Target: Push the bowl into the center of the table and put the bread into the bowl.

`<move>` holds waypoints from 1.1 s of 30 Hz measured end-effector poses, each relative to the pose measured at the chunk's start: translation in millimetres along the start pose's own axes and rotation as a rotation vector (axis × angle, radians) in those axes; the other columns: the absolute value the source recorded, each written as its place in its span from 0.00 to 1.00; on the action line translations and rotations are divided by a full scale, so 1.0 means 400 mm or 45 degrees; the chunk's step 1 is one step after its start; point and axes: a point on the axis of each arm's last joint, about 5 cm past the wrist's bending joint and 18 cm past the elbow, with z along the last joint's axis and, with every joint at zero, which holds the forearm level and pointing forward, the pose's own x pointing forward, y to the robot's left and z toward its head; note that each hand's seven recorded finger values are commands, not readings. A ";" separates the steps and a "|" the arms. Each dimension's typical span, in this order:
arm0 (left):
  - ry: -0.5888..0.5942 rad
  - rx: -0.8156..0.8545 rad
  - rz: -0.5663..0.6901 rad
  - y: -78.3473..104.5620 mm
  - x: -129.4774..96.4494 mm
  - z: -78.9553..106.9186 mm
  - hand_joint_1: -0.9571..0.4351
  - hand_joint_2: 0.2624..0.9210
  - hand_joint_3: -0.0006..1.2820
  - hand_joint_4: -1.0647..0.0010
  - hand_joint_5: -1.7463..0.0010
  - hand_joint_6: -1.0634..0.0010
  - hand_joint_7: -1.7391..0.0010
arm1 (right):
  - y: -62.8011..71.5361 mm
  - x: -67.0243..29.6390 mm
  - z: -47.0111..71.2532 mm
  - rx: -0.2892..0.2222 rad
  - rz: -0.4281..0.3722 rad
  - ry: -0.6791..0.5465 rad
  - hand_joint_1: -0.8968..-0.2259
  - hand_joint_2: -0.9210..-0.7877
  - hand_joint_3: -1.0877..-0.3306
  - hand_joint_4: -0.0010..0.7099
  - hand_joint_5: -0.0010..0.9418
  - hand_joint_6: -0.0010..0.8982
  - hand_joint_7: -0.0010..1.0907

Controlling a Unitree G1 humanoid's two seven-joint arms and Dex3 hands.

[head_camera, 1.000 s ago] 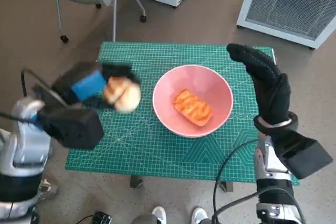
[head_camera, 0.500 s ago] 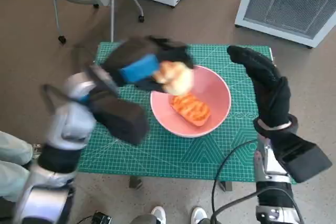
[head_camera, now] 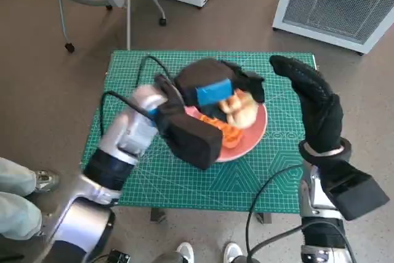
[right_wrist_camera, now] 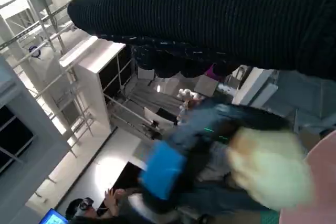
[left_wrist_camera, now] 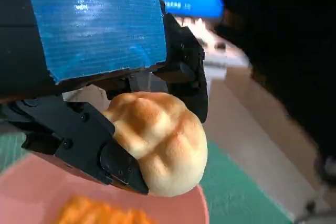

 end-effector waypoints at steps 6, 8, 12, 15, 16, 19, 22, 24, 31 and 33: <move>0.073 -0.060 -0.082 -0.030 0.009 -0.017 0.72 0.89 0.14 0.65 0.67 0.64 0.75 | 0.000 -0.007 0.000 -0.009 -0.015 0.010 0.18 0.00 0.40 0.20 0.01 0.00 0.41; 0.119 -0.070 -0.125 -0.033 0.011 -0.019 0.66 0.86 0.10 0.73 0.87 0.67 0.88 | 0.000 -0.007 0.000 -0.010 -0.020 0.012 0.18 0.00 0.40 0.20 0.01 0.00 0.41; 0.192 -0.058 -0.187 -0.032 0.012 -0.019 0.57 0.83 0.07 0.82 0.96 0.69 0.96 | -0.001 -0.007 0.000 -0.016 -0.024 0.015 0.18 0.00 0.40 0.20 0.01 0.00 0.41; 0.184 -0.036 -0.191 -0.027 0.010 -0.016 0.51 0.82 0.06 0.87 0.99 0.70 0.98 | -0.001 -0.007 0.000 -0.017 -0.029 0.018 0.18 0.00 0.40 0.21 0.01 0.00 0.41; 0.175 -0.030 -0.189 -0.025 0.009 -0.015 0.50 0.82 0.05 0.89 0.99 0.70 0.98 | -0.001 -0.007 0.000 -0.017 -0.030 0.019 0.18 0.00 0.40 0.21 0.01 0.00 0.41; 0.141 -0.013 -0.184 -0.022 0.006 -0.015 0.47 0.83 0.04 0.91 1.00 0.71 0.99 | -0.001 -0.007 0.000 -0.016 -0.033 0.023 0.18 0.00 0.40 0.21 0.01 0.00 0.41; 0.114 -0.005 -0.174 -0.019 0.001 -0.016 0.43 0.84 0.04 0.94 1.00 0.72 0.99 | -0.001 -0.007 -0.001 -0.016 -0.033 0.025 0.18 0.00 0.40 0.21 0.01 0.00 0.41; 0.103 -0.015 -0.160 -0.016 -0.003 -0.019 0.41 0.84 0.03 0.95 1.00 0.74 1.00 | -0.001 -0.006 -0.001 -0.015 -0.033 0.026 0.18 0.00 0.40 0.21 0.01 0.00 0.41; 0.060 -0.116 -0.098 0.001 -0.025 -0.038 0.35 0.87 0.02 0.97 1.00 0.78 1.00 | -0.002 -0.003 -0.002 -0.014 -0.032 0.027 0.20 0.00 0.40 0.21 0.01 0.00 0.42; 0.034 -0.174 -0.085 0.009 -0.034 -0.046 0.34 0.89 0.02 0.98 1.00 0.79 1.00 | -0.002 -0.001 -0.002 -0.014 -0.031 0.024 0.20 0.00 0.40 0.21 0.01 0.00 0.42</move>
